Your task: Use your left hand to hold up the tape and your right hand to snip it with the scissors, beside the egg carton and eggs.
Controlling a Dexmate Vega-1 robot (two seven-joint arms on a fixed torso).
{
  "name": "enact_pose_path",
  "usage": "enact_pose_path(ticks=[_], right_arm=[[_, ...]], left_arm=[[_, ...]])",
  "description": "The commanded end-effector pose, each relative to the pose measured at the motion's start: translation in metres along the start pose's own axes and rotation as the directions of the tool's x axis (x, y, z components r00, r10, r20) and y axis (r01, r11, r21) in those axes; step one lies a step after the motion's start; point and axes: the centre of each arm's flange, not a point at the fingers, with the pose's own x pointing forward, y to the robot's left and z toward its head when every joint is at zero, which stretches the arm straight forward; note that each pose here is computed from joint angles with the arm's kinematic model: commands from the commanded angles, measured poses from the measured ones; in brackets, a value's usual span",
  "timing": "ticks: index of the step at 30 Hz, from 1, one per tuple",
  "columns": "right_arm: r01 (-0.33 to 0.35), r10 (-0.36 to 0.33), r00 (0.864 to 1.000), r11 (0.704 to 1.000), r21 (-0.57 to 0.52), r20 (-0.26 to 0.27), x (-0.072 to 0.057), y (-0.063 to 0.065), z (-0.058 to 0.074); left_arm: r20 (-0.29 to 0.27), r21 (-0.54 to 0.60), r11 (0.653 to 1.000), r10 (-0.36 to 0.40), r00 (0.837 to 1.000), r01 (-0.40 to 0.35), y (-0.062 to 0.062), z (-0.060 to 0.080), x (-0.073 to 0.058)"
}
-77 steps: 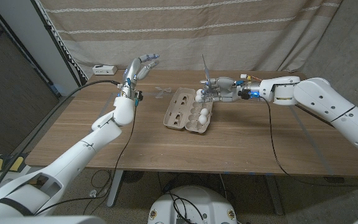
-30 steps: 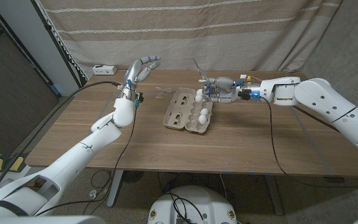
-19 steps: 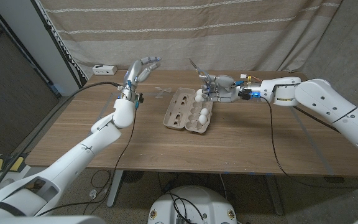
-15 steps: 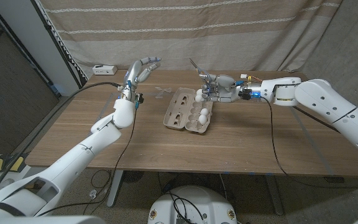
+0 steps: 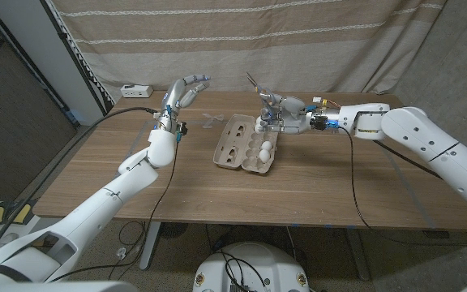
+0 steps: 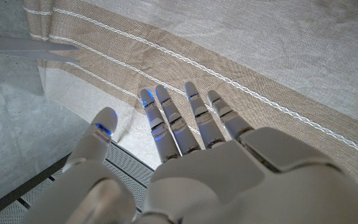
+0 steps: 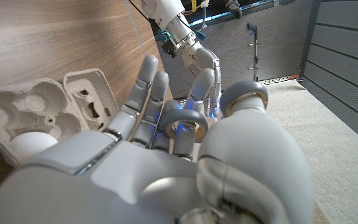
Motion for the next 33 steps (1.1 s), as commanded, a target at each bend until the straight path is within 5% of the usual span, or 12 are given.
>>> enact_pose_path(ticks=[1,9,33], right_arm=[[-0.073,0.07,0.996,0.996,0.052,0.061,0.004,-0.0006,-0.0026],[-0.084,0.08,0.992,0.996,0.041,0.102,0.0056,0.0001,0.0002],[-0.082,0.084,0.991,0.996,-0.026,0.107,0.003,0.0001,0.002]], left_arm=[[0.002,0.002,1.0,-0.002,1.0,0.002,0.0003,0.001,-0.0003],[0.006,0.002,1.0,-0.004,1.0,0.004,-0.0008,0.002,-0.0002],[-0.007,0.013,1.0,0.022,1.0,-0.022,0.001,0.0,-0.0076]])
